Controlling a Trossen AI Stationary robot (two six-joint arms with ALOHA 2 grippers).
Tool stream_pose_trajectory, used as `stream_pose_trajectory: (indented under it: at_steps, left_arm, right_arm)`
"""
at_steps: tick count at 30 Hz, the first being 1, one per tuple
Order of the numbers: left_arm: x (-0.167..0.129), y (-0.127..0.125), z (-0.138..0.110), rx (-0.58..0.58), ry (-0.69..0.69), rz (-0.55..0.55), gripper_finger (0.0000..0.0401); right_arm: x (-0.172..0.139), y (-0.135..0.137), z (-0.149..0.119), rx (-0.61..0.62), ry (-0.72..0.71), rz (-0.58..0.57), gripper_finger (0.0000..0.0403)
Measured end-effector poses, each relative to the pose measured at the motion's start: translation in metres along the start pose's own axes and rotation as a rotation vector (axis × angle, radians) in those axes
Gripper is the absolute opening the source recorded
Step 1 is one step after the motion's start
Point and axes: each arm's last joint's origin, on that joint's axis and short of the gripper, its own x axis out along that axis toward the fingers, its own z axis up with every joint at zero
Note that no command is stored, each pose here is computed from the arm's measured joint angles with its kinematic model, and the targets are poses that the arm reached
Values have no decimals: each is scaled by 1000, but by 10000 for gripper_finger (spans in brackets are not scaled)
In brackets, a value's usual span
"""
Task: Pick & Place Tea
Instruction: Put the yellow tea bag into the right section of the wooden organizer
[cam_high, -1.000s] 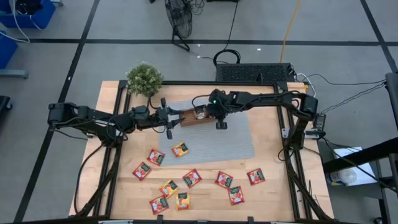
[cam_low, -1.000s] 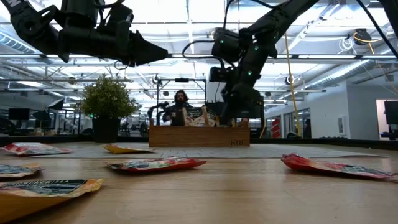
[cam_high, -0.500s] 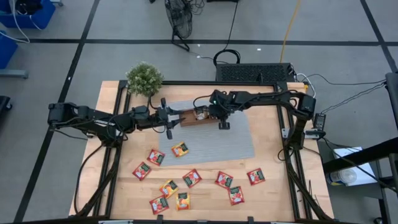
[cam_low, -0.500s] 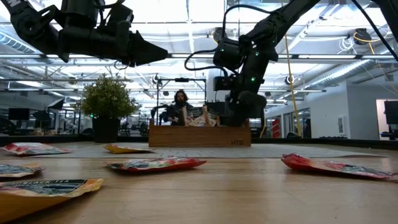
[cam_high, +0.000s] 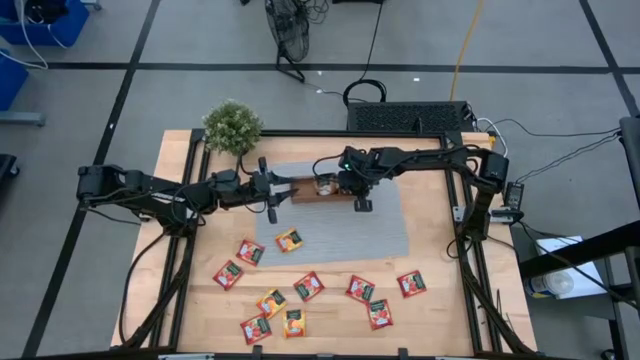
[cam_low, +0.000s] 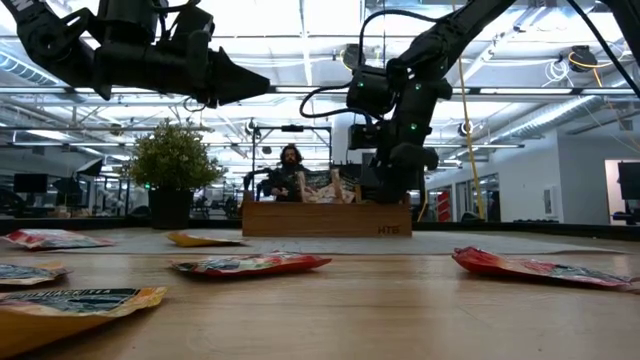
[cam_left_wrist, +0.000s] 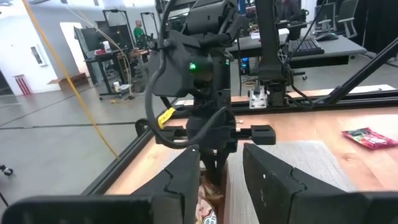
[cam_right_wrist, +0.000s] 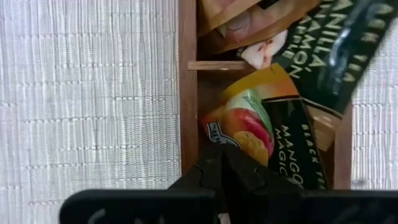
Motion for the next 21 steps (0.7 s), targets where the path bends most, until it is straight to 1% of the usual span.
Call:
stream_pose_trajectory:
  at_steps: [5, 11, 21]
  left_arm:
    - [0, 0, 0, -9, 0, 0, 127]
    - [0, 0, 0, -11, -3, 1, 127]
    - [0, 0, 0, -11, -4, 1, 127]
  right_arm:
    - [1, 0, 1, -1, -12, -5, 0]
    - [1, -9, 1, 14, -38, -26, 0]
    - [28, -11, -5, 26, 48, -1, 0]
